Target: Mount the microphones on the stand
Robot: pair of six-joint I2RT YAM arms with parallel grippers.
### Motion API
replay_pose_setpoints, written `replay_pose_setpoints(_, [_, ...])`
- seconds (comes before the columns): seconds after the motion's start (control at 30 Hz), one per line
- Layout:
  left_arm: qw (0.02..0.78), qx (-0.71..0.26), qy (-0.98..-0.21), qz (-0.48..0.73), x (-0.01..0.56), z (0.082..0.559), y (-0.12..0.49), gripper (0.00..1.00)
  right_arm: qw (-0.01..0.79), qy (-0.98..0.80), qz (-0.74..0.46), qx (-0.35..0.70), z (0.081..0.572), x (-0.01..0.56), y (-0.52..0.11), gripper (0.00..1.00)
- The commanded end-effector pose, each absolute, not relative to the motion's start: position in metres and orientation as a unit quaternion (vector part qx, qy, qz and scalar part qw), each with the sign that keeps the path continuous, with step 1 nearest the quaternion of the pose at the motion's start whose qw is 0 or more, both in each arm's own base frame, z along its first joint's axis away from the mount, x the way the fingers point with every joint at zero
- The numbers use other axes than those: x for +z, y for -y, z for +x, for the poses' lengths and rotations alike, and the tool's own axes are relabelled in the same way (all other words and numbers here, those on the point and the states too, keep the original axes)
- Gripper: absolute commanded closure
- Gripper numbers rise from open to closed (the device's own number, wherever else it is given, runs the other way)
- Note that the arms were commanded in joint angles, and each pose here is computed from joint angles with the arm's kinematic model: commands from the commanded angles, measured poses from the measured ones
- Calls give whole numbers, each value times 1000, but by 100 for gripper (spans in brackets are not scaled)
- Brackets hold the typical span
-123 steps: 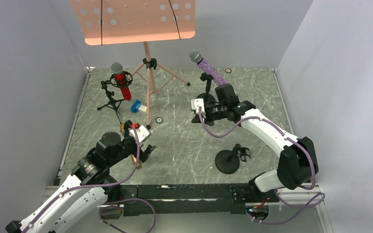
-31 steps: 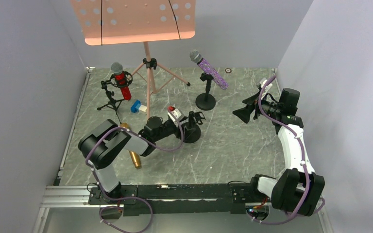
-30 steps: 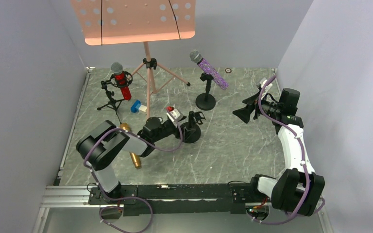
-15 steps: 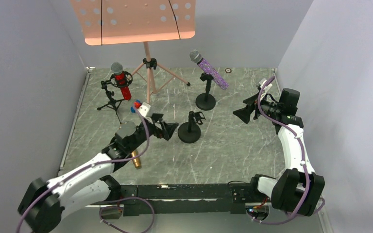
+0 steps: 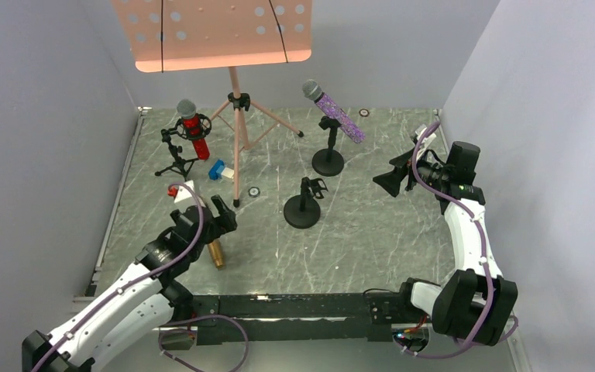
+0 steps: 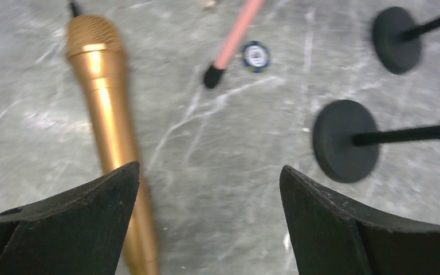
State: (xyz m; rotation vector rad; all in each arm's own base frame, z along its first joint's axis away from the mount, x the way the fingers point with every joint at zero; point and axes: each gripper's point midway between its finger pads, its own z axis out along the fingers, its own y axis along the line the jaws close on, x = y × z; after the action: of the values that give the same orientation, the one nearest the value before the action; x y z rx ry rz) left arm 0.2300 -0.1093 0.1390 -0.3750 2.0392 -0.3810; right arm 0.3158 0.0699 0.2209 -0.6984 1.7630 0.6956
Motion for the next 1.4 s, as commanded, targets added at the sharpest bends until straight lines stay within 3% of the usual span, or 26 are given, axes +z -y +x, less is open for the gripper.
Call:
replay_pose_setpoints(0.0, [457,-83,-855,-230,106,224,74,5,543,-730,-297,290,317,227,-69,11])
replay_pose_setpoints(0.33, [348,-19,-889,-298,52,233,53,20,543,-732,-295,287,318,227,-66,10])
replay_pose_setpoints(0.6, [293,4,-904,-311,27,242,56,46,540,-733,-297,287,318,225,-66,10])
replay_pose_setpoints(0.73, [280,15,-908,-310,20,240,55,69,542,-733,-298,283,318,225,-65,10])
replay_pose_setpoints(0.87, [291,6,-908,-301,32,237,54,79,542,-732,-300,285,317,227,-65,10])
replay_pose_setpoints(0.97, [329,-36,-902,-277,63,237,60,89,534,-727,-303,308,313,229,-71,10])
replay_pose_setpoints(1.03, [369,-89,-893,-242,90,238,72,99,525,-721,-307,333,308,233,-77,3])
replay_pose_setpoints(1.13, [433,-215,-866,-130,137,237,111,100,512,-709,-315,368,300,238,-85,0])
replay_pose_setpoints(1.27, [523,-389,-758,32,207,218,169,100,505,-696,-329,392,291,247,-97,0])
replay_pose_setpoints(1.37, [577,-441,-678,113,249,204,195,100,497,-680,-347,413,283,257,-114,0])
